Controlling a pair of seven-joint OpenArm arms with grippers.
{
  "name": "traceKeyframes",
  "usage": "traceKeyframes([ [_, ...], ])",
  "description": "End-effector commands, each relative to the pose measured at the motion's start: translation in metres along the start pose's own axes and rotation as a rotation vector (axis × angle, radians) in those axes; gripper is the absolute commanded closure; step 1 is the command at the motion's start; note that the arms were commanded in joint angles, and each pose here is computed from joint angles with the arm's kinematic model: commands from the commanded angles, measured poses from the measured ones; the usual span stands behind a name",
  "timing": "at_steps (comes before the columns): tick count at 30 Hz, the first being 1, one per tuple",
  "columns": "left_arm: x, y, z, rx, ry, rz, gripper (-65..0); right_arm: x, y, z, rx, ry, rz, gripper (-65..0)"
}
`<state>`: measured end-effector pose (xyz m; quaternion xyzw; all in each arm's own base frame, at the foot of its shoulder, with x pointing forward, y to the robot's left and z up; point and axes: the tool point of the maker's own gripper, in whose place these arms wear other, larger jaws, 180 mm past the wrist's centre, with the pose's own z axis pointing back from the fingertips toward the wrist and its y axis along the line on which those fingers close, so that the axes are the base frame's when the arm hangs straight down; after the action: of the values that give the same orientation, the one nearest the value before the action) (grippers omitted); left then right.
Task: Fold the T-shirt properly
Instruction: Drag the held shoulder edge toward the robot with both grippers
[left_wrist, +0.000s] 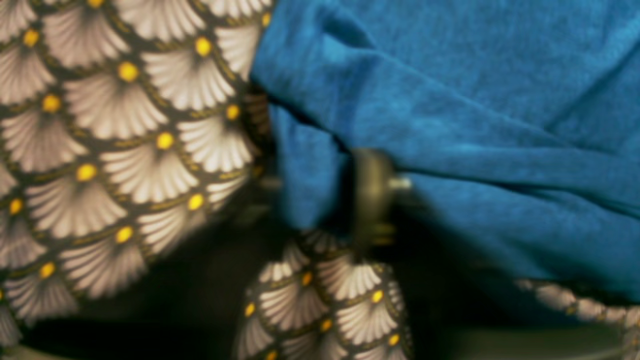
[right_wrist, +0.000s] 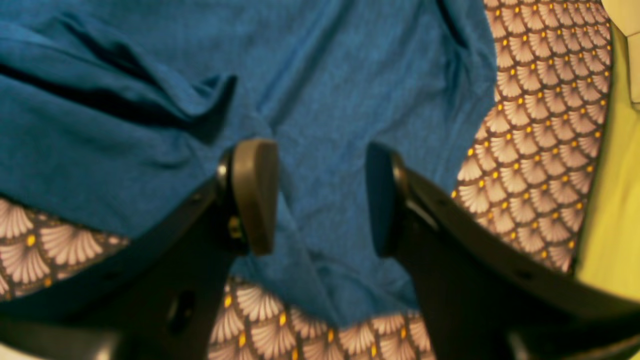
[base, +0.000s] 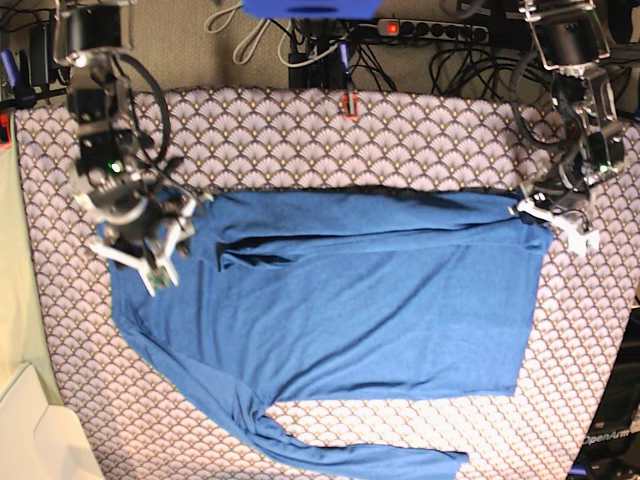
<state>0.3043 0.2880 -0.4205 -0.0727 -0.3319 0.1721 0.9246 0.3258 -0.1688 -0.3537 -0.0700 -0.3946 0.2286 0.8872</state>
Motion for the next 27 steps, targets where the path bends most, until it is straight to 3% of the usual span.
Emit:
traceKeyframes([
  [1, 0.017, 0.004, 0.004, 0.016, -0.041, -0.014, -5.1, 0.006, -0.01, 0.005, -0.025, -0.025, 0.015, -29.6],
  [3, 0.017, 0.004, 0.004, 0.015, -0.042, -0.014, 0.0, -0.002, -0.002, 0.01, -0.003, -0.016, 0.034, -29.6],
  [7, 0.021, 0.006, 0.005, 0.02, -0.048, -0.016, -0.9, -0.016, 0.013, 0.015, 0.048, 0.007, 0.07, -29.6],
  [15, 0.024, 0.007, 0.006, 0.023, -0.053, -0.018, -0.3, -0.043, 0.01, 0.002, 0.061, 0.081, 0.063, -29.6],
  [27, 0.031, 0.004, 0.005, 0.017, -0.066, -0.021, -0.3, -0.064, 0.014, -0.009, 0.086, 0.088, 0.047, -29.6],
])
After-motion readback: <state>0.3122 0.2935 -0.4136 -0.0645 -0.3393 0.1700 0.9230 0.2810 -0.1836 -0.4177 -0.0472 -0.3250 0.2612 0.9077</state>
